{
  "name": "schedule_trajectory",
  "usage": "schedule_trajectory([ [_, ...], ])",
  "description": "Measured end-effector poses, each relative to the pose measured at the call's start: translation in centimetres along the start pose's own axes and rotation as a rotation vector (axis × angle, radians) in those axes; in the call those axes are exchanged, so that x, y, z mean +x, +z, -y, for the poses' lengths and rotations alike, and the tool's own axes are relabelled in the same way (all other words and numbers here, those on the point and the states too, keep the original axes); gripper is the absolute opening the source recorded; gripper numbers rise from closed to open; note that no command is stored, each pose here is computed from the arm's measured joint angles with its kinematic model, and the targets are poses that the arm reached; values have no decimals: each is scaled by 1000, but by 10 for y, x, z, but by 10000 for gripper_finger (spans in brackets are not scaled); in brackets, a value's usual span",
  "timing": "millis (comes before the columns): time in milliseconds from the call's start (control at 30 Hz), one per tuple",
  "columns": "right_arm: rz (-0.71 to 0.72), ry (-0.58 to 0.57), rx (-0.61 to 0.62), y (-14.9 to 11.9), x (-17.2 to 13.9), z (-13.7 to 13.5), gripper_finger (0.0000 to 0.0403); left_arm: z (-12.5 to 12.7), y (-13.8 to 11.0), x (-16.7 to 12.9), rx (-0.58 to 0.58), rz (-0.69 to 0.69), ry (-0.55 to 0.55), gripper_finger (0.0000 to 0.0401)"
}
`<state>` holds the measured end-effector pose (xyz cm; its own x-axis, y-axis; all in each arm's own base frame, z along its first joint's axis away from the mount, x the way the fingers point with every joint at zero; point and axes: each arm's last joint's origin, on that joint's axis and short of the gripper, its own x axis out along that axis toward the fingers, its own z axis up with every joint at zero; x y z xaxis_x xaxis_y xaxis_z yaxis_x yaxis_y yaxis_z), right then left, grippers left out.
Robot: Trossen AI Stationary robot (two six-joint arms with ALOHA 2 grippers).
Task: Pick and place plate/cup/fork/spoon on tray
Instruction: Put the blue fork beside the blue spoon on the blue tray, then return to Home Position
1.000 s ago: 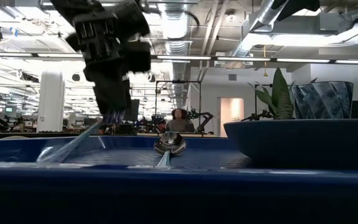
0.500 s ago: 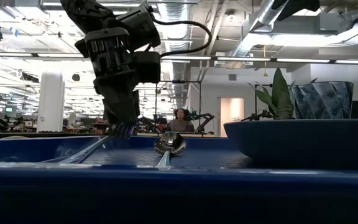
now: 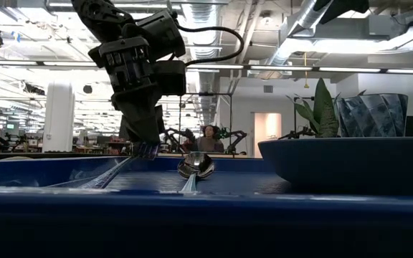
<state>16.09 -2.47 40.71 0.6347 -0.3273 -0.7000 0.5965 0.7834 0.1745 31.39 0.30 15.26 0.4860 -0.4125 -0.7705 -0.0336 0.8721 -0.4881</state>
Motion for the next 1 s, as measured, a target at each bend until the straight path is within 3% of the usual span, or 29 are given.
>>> schedule_trajectory([
  [533, 1, 0, 1, 0, 0, 0, 232, -1, 0, 0, 11, 3, 31, 48],
  [700, 1, 1, 2, 0, 0, 0, 232, -8, 3, -3, -73, 33, 78, 53],
  [1000, 32, 17, -37, 3, 0, -2, 232, -14, 43, -43, -190, 26, 25, 54],
])
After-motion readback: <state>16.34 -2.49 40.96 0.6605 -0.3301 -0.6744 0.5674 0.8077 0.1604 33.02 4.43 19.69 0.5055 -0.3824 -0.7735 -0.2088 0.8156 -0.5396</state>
